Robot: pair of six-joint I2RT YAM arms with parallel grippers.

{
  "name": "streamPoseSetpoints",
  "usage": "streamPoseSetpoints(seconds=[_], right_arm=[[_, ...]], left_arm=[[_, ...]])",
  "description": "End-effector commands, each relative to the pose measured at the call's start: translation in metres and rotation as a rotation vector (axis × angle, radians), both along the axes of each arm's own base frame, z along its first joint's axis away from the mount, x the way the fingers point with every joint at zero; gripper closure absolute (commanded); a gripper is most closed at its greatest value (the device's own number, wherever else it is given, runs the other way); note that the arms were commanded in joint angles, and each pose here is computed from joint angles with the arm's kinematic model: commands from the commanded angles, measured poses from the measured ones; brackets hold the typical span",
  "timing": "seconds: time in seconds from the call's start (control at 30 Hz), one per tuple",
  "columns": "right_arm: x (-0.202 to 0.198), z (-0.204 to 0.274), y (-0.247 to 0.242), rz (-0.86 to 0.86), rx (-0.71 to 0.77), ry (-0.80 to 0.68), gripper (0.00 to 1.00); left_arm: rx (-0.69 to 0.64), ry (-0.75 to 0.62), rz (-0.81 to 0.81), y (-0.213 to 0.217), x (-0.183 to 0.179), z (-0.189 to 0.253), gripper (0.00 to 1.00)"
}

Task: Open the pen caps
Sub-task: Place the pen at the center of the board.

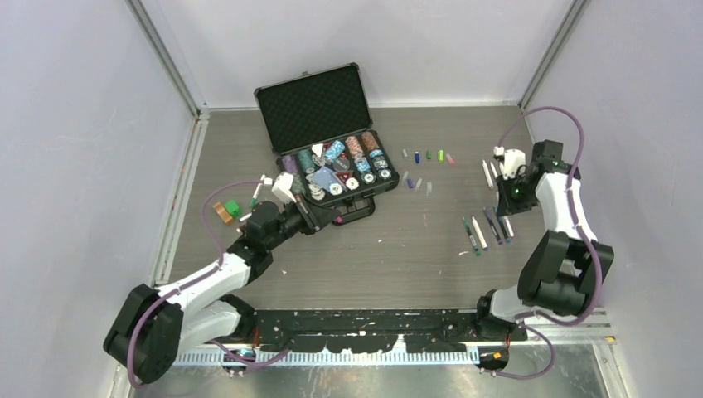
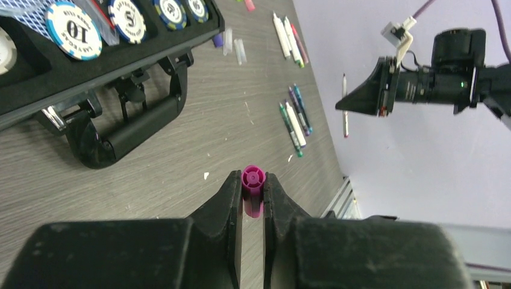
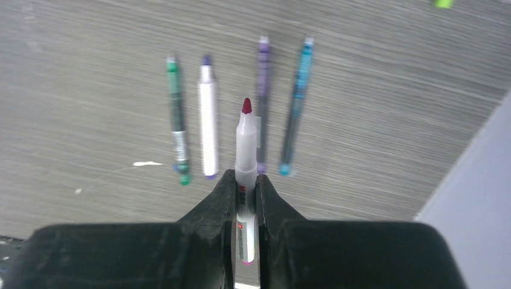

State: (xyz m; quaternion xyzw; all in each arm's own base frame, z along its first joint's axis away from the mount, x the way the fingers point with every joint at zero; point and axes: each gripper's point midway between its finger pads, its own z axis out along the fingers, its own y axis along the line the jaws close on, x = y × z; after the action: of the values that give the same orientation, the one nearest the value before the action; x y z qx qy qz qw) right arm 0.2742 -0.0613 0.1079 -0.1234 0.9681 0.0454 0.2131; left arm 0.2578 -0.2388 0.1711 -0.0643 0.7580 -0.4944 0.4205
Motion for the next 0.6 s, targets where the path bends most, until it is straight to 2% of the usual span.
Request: streamPoseSetpoints(seconds=[0.0,0.23,0.57], right_arm=[[0.013,0.001,-0.053,-0.025,-0.134,0.028,0.94],[0.031,-0.029,-0.084,-0.055,-0.184,0.097,0.91],[0.04,-0.068,-0.093,-0.099,-0.156,0.175,0.87]], left_arm=[[0.006,-0.084,-0.076,-0.009,-0.002,0.011,1.0],[0.031,-0.095,-0.085,-0.009,-0.001,0.009,1.0],[0.041,-0.089,-0.075,-0.007,0.0,0.008,1.0]])
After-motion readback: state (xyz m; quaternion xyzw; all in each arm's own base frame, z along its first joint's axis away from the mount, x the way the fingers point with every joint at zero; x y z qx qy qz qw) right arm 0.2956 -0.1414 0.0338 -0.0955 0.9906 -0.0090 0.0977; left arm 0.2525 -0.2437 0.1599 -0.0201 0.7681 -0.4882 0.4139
